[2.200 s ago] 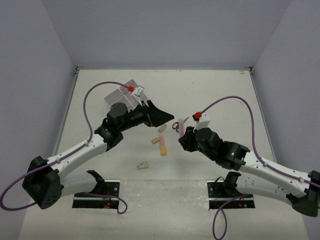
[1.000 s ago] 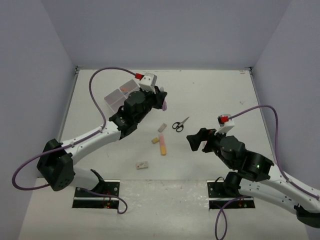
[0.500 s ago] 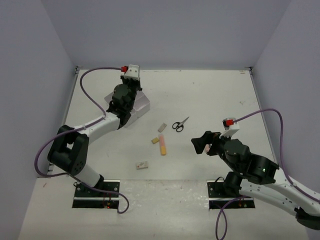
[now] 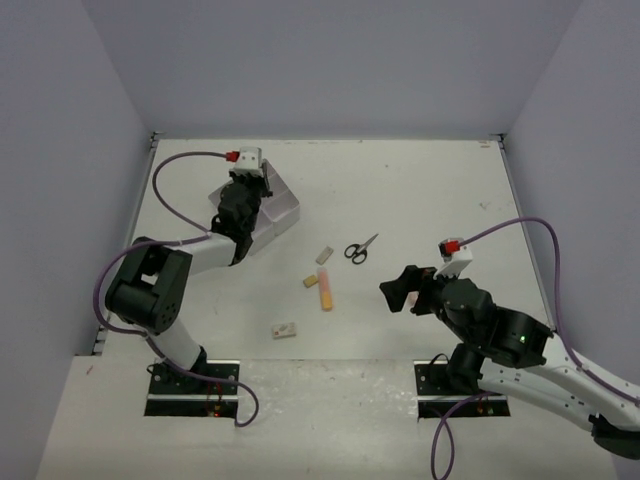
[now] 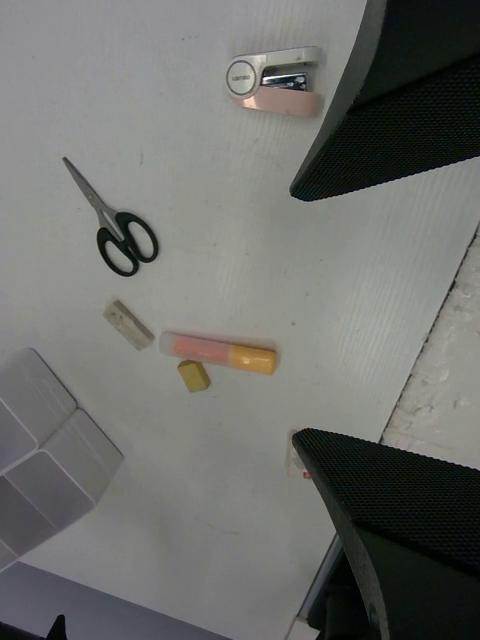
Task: Sort the stationery into containers
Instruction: Place the pen in the storage box, then pick up the pen from the center of the board.
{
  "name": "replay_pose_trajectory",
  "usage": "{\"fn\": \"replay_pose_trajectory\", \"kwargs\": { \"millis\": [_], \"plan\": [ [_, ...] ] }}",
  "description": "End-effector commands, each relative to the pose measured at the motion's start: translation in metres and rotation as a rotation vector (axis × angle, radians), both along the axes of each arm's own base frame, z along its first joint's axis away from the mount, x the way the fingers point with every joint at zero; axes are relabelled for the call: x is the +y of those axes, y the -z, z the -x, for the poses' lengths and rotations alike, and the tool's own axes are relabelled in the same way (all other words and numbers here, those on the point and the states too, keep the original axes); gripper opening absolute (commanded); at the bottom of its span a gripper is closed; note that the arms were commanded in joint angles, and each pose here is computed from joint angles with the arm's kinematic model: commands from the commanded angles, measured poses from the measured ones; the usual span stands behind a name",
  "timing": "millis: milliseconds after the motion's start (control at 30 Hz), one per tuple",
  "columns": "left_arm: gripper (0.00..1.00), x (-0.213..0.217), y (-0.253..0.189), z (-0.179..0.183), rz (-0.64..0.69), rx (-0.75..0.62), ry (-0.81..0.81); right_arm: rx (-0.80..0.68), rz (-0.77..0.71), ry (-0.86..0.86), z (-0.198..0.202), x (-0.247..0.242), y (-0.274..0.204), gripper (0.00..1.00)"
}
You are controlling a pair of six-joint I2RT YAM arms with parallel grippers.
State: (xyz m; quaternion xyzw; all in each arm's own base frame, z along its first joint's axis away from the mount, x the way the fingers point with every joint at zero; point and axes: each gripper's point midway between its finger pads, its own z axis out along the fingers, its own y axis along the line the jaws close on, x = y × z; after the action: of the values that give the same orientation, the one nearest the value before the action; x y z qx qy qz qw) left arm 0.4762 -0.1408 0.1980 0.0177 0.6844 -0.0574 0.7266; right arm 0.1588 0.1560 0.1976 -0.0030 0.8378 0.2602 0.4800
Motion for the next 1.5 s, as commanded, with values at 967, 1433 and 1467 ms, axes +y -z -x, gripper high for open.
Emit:
{"fn": "replay_pose_trajectory", "kwargs": {
  "millis": [967,1433,1467],
  "plan": [
    [1.00,0.001,-0.101,0.045,0.443,0.247,-0.045,0.311,0.228,-0.066,-0.041,0.125,0.063,0.79],
    [1.00,0.034,-0.132,0.181,0.388,0.304,0.070,0.500,0.420,-0.100,-0.049,0.165,0.158,0.51],
    [1.00,0.035,-0.132,0.185,0.374,0.300,0.078,0.506,0.428,-0.097,-0.049,0.166,0.162,0.48]
  ]
}}
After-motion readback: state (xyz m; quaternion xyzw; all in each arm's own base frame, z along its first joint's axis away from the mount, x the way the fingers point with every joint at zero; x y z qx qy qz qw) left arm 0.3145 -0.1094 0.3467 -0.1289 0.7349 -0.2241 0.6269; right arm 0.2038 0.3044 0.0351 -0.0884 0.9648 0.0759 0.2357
